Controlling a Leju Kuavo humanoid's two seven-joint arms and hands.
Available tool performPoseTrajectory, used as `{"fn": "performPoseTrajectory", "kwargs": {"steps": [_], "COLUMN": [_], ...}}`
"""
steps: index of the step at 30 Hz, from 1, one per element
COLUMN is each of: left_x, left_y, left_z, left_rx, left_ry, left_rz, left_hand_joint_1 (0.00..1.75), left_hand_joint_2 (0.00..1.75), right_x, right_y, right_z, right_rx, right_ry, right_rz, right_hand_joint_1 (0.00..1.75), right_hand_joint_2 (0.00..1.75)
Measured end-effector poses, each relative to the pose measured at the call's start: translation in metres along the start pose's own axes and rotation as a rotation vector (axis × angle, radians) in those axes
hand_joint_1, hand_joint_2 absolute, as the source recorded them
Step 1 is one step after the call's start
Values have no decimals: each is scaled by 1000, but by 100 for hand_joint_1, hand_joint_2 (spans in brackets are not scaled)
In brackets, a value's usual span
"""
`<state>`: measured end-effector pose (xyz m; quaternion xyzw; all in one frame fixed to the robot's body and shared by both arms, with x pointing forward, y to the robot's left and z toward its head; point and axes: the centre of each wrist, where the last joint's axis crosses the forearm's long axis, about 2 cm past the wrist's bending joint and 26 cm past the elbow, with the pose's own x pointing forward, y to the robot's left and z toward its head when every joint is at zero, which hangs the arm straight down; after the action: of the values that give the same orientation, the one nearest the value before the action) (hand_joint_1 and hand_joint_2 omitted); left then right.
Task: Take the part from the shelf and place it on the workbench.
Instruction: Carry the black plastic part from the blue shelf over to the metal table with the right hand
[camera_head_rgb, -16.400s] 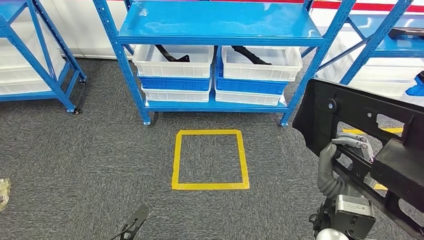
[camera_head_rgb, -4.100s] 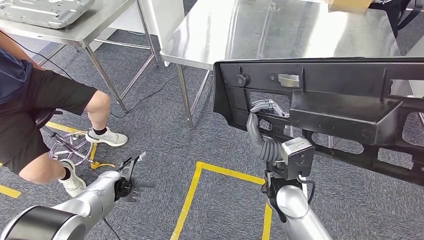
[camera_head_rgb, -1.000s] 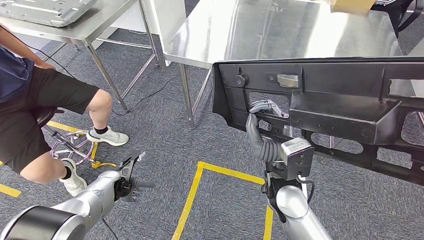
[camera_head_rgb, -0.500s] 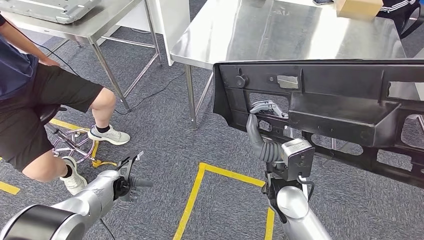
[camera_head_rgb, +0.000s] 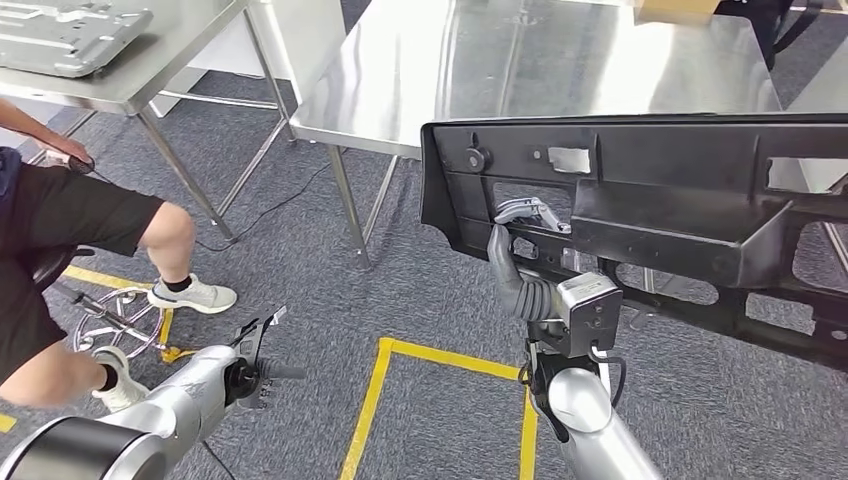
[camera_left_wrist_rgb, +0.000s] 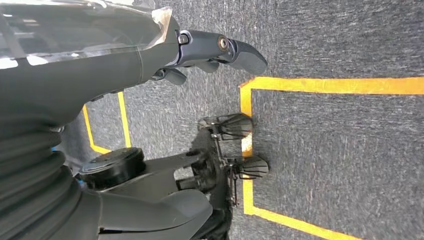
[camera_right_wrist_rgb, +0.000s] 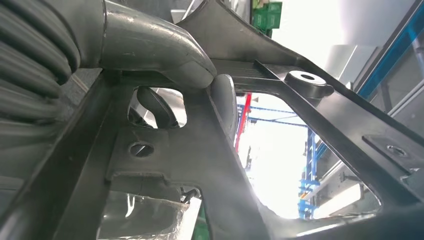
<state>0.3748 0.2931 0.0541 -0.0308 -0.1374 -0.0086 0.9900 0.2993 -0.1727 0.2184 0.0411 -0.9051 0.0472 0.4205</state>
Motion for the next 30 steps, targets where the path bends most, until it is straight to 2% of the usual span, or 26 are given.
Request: {"fn": "performPoseTrajectory", "kwargs": {"steps": [12, 30], "left_x": [4, -1], "left_y": [1, -1], "left_z": [3, -1], "left_rx": [3, -1], "left_ry": [-10, 5], "left_rz": [1, 0], "left_hand_joint_1": [0, 0], "left_hand_joint_2": [175, 175], "right_x": [0, -1], "right_y": [0, -1], "right_z": [-1, 1], "right_rx": [0, 1], "right_ry": [-3, 4], "right_rz": [2, 3], "right_hand_joint_1": [175, 175], "right_hand_joint_2": [175, 175]}}
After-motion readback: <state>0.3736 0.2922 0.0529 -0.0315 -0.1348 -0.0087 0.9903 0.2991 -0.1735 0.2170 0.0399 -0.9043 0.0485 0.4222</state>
